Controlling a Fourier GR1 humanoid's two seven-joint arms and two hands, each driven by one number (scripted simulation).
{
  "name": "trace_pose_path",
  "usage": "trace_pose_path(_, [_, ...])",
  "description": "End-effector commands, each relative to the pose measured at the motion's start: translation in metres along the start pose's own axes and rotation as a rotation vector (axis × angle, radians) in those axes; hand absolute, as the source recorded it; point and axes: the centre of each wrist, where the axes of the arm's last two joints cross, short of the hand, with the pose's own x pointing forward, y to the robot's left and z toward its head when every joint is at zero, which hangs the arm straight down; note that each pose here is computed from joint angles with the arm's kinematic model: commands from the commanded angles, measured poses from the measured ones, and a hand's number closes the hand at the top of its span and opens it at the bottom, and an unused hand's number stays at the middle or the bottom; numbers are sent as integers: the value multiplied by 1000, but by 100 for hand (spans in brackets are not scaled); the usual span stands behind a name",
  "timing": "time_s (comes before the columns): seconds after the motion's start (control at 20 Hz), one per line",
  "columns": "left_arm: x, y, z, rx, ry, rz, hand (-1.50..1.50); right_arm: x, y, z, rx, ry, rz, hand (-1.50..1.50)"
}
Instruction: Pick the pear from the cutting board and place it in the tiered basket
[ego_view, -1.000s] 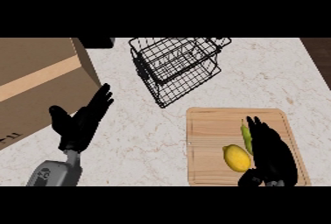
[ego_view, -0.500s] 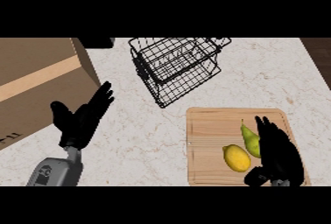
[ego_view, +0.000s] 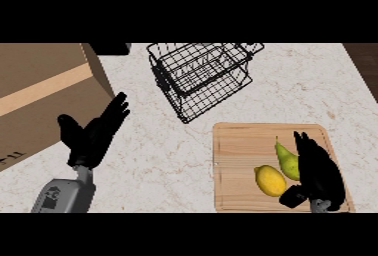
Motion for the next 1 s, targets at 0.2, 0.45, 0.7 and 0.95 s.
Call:
trace_pose_path(0.2, [1,-5,-6,11,-9,-27,0,-1,16,-19,6,23,-18,-150])
trace_pose_path(0.45, [1,7,-17,-1,-1,-9,0,-24,38,-40,27,17,-13,-150])
trace_pose_path(0.7, [1,-4,-4,-5,-6,1,0,-24,43,-58,27,7,-22,-150])
trace_pose_path(0.95, [1,-5,3,-4,16,-6,0,-8,50,-43,109,-90,-48,150])
